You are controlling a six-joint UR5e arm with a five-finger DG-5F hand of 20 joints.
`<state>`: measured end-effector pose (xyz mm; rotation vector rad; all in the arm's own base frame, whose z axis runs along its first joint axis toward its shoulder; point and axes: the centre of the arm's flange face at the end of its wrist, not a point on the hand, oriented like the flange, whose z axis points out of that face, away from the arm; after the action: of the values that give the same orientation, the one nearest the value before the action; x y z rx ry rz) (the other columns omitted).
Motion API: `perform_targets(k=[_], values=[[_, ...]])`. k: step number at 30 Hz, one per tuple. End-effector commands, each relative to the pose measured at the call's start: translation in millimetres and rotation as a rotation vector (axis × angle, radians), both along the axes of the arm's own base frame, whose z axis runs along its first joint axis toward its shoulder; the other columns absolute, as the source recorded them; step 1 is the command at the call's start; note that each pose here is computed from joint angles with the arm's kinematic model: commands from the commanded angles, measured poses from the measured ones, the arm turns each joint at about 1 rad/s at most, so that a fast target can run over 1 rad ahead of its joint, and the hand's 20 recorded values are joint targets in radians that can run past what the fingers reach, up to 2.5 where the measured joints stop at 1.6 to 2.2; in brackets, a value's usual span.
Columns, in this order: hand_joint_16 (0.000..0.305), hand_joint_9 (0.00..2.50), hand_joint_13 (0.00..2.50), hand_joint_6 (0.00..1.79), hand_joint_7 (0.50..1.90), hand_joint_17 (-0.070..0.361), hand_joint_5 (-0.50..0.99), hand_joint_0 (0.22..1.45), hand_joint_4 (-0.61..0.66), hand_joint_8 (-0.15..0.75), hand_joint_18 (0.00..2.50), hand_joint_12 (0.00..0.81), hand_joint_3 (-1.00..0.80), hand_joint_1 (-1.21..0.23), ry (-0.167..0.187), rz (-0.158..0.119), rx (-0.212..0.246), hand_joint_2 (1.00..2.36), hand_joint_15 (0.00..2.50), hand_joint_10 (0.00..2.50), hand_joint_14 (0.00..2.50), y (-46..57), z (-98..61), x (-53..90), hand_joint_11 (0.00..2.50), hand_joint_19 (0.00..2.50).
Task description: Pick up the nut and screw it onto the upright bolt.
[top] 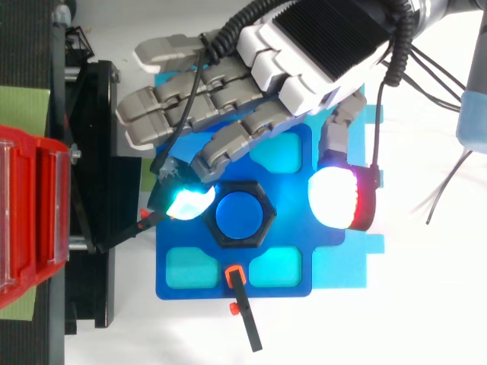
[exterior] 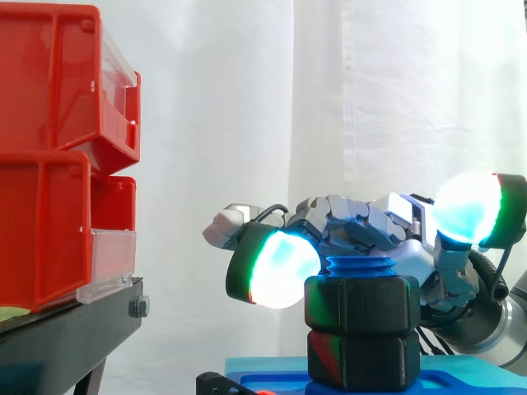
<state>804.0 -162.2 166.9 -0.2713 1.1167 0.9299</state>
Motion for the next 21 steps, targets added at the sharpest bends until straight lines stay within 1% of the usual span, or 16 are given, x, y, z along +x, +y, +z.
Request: perform_targets(k=[1, 9, 12, 15, 19, 21], values=[[0.041, 0.2, 0.0, 0.5, 1.0, 0.092, -0.14, 0.45, 0.23, 0.225, 0.0, 0.318, -0.5, 0.07, -0.003, -0.004, -0.001, 1.0, 0.0, 0.0, 0.0, -3.5, 0.1, -0.8, 0.0, 0.0], [0.041, 0.26, 0.0, 0.5, 1.03, 0.091, -0.13, 0.46, 0.24, 0.231, 0.0, 0.314, -0.5, 0.06, -0.01, -0.008, -0.002, 1.0, 0.0, 0.0, 0.0, -9.5, 1.6, -1.6, 0.0, 0.0], [0.04, 0.28, 0.0, 0.5, 1.07, 0.09, -0.13, 0.46, 0.24, 0.235, 0.0, 0.313, -0.5, 0.05, -0.014, 0.0, -0.01, 1.0, 0.0, 0.0, 0.0, -9.8, 1.6, -2.3, 0.0, 0.0], [0.04, 0.3, 0.0, 0.5, 1.09, 0.089, -0.12, 0.46, 0.25, 0.237, 0.0, 0.313, -0.5, 0.04, -0.016, 0.004, -0.015, 1.0, 0.0, 0.0, 0.0, -12.9, 2.8, -2.8, 0.0, 0.0], [0.039, 0.33, 0.02, 0.5, 1.13, 0.088, -0.11, 0.46, 0.25, 0.241, 0.0, 0.311, -0.5, 0.03, -0.017, 0.005, -0.018, 1.0, 0.0, 0.0, 0.0, -16.2, 3.9, -3.2, 0.0, 0.0], [0.039, 0.34, 0.03, 0.5, 1.16, 0.087, -0.1, 0.46, 0.25, 0.241, 0.0, 0.311, -0.5, 0.01, -0.021, 0.004, -0.022, 1.0, 0.0, 0.0, 0.0, -19.7, 5.9, -3.2, 0.0, 0.0]])
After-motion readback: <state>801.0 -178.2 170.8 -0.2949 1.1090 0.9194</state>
